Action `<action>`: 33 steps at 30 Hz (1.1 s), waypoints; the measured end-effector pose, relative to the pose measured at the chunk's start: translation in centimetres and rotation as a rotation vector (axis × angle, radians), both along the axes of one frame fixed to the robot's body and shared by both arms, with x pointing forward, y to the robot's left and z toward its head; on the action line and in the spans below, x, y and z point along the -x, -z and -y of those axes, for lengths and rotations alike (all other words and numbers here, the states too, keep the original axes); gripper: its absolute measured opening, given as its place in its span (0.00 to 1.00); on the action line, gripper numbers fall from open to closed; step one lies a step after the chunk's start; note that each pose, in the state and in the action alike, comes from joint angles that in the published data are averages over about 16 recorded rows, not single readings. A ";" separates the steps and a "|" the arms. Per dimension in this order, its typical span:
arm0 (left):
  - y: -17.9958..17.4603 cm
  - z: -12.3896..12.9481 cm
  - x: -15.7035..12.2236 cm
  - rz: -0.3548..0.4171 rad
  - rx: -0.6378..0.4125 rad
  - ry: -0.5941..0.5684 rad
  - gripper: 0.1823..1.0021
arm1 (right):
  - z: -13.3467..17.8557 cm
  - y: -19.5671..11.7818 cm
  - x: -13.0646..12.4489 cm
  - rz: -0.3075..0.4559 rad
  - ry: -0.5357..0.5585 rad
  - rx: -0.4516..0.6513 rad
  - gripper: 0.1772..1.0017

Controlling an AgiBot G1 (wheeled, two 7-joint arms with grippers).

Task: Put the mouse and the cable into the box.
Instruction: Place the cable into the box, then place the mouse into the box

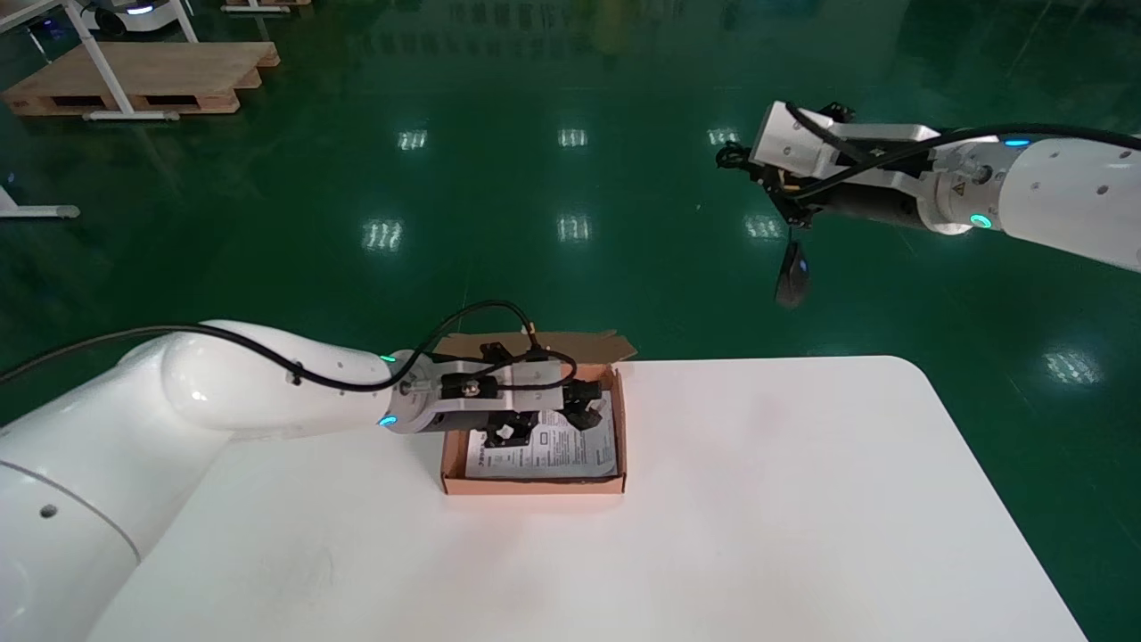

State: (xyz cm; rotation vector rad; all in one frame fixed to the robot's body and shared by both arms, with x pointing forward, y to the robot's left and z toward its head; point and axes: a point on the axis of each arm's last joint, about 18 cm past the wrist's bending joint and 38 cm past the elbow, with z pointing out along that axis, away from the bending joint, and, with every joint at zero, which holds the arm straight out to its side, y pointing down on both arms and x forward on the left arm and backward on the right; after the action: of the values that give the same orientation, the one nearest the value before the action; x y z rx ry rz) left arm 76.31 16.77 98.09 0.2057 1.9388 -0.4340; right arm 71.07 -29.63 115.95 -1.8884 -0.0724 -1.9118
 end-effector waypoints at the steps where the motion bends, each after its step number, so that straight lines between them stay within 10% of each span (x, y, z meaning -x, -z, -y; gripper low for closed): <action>1: 0.0 0.3 0.0 0.007 -0.010 0.006 0.10 | -0.1 0.1 0.1 -0.001 -0.001 0.001 0.06; 25: 0.4 2.0 0.1 0.054 -0.093 0.037 0.21 | -0.9 1.6 0.7 -0.029 -0.009 0.007 0.06; 33: -1.4 -1.7 -0.9 0.041 -0.010 -0.082 0.37 | -2.1 1.9 0.7 -0.035 -0.029 0.024 0.06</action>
State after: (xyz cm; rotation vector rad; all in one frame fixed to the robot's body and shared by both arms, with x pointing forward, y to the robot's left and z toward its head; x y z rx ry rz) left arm 77.19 18.47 99.47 0.1396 1.9027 -0.3628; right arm 70.37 -27.53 114.08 -1.9253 -0.1118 -1.8659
